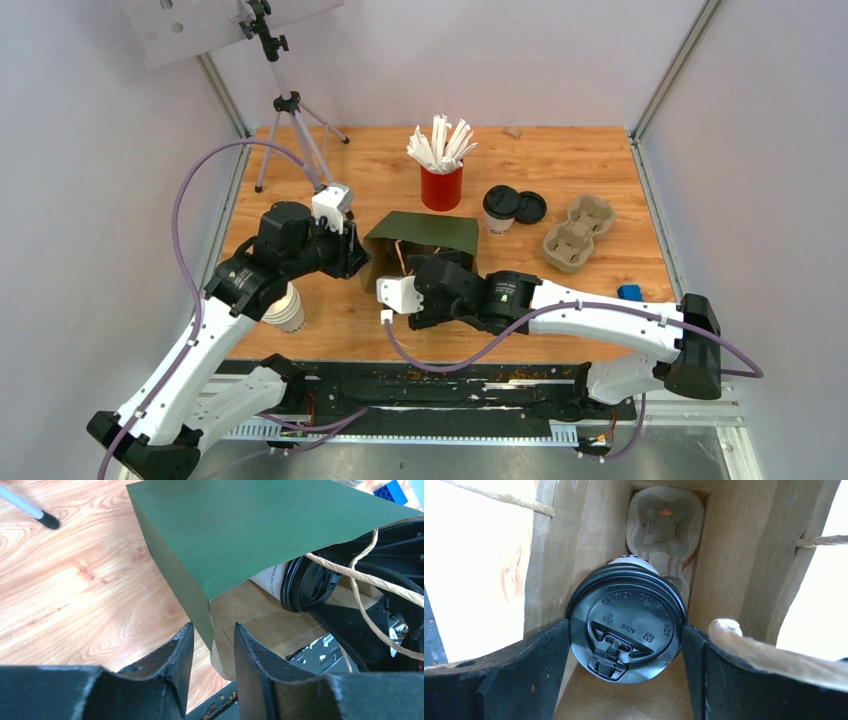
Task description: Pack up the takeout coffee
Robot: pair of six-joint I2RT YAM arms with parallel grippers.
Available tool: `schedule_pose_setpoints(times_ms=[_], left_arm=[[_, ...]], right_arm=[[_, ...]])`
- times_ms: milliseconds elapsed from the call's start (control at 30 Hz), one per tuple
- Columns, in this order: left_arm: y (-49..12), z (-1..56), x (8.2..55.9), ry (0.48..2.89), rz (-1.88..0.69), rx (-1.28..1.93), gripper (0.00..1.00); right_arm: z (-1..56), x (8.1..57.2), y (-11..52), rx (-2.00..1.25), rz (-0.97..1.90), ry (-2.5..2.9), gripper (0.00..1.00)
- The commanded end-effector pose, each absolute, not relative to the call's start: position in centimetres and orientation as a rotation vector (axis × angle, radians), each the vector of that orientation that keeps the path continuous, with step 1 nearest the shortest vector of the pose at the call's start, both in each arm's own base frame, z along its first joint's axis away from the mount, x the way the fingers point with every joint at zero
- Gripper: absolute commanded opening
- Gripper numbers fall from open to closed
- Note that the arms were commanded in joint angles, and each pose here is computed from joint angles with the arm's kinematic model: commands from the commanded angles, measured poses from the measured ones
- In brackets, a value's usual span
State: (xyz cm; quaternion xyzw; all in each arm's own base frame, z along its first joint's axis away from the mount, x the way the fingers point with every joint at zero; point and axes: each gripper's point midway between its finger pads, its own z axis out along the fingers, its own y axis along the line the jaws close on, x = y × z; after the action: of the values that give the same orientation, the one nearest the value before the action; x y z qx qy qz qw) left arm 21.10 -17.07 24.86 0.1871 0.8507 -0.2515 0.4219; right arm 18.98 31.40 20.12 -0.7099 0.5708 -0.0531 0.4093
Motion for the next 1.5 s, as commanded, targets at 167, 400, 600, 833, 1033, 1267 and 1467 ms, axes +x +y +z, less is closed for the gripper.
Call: schedule_pose_setpoints(times_ms=[167,400,600,833,1033,1267,1467], left_arm=[[-16.8,24.8,20.8,2.124,-0.666,0.356,0.51],[-17.6,23.4,21.0,2.159,-0.689,0.386,0.45],[-18.3,24.0,20.9,2.113,-0.721,0.449,0.12],[-18.8,23.8,20.6,2.082,-0.746,0.529,0.0],[-18.7,23.7,20.4,2.067,-0.72,0.598,0.0],[-19.1,23.5,19.9,2.064,-0.755,0.637,0.0],[-19.4,23.6,19.7,2.056,-0.78,0.66,0.0]], right_arm=[[23.2,19.8,32.8,-1.689,-0.122,1.383,0.66],[23.5,20.4,32.9,-1.713,-0.155,1.343,0.66],[23.6,21.6,33.1,-1.744,-0.177,1.313,0.66],[23.2,23.8,32.6,-1.742,-0.189,1.325,0.66],[22.8,25.0,32.1,-1.76,-0.202,1.305,0.66],[22.2,26.4,31.9,-1.776,-0.227,1.284,0.66],[22.2,27.0,32.8,-1.777,-0.229,1.266,0.66]])
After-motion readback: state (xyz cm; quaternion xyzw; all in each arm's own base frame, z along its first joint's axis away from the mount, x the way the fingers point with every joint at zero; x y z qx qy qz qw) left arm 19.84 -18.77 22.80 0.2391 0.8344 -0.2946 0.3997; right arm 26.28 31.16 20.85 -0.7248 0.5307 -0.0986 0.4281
